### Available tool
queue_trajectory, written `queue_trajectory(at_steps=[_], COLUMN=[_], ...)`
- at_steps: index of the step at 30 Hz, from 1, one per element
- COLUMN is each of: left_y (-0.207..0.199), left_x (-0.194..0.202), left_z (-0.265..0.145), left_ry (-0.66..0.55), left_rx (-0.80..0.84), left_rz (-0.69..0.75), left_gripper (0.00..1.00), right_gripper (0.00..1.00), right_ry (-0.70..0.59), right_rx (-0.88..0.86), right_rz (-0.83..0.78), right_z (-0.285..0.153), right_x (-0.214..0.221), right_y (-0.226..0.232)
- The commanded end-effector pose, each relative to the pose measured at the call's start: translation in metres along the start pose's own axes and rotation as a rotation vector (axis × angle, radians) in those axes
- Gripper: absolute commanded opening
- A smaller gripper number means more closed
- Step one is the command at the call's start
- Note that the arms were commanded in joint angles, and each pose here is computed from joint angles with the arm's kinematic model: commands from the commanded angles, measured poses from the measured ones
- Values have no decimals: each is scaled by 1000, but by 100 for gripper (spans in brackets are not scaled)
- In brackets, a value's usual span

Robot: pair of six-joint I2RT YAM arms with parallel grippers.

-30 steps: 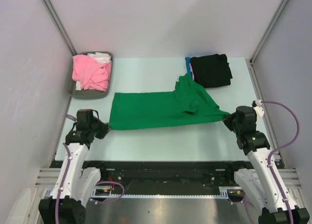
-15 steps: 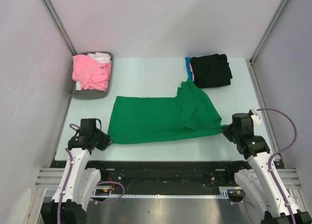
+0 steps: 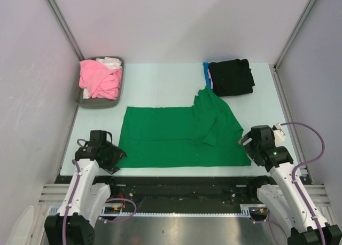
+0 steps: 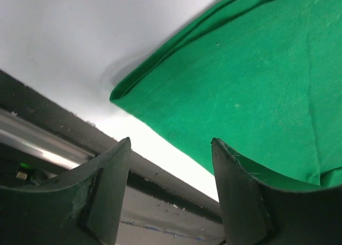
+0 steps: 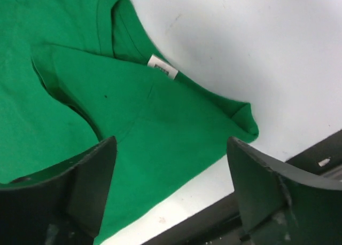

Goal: Fold and stack the t-shirts
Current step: Fold the tshirt

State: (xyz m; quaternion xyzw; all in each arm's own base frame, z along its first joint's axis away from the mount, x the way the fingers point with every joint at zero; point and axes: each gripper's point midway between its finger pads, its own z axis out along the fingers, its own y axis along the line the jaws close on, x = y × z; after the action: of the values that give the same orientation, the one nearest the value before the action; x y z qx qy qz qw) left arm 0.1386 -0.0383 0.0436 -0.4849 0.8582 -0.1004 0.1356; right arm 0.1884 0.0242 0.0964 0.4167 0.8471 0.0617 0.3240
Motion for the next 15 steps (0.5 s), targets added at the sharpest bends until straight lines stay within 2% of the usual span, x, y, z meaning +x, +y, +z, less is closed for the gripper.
queue_trajectory(at_steps=[1,3,7,9,11,15], left_y=[-5,-19,-53,-72,-84,-104], left_x=[2,-1,-15,-24,-29,-43], left_z=[-25,-41,-57,-57,-54,-35], left_ry=[9,-1,-43,-58,-64,-92], left_rx=[23,88,216,266,300,330], left_rz=[10,27,45,72,100,117], left_gripper=[68,68,71,71,71,71], right_gripper=[96,100,100,100,100,100], right_ry=[-13,-34,-25,31,84,93], right_rx=[1,-51,-207,-329,-370,-453], right_rz=[14,5,-44,-106,-162,-247], right_z=[-17,-27,-35,-36,-28,-21], right_x=[-8,-15,-21,-12,1,17], right_y=[1,11,54,87,104,137])
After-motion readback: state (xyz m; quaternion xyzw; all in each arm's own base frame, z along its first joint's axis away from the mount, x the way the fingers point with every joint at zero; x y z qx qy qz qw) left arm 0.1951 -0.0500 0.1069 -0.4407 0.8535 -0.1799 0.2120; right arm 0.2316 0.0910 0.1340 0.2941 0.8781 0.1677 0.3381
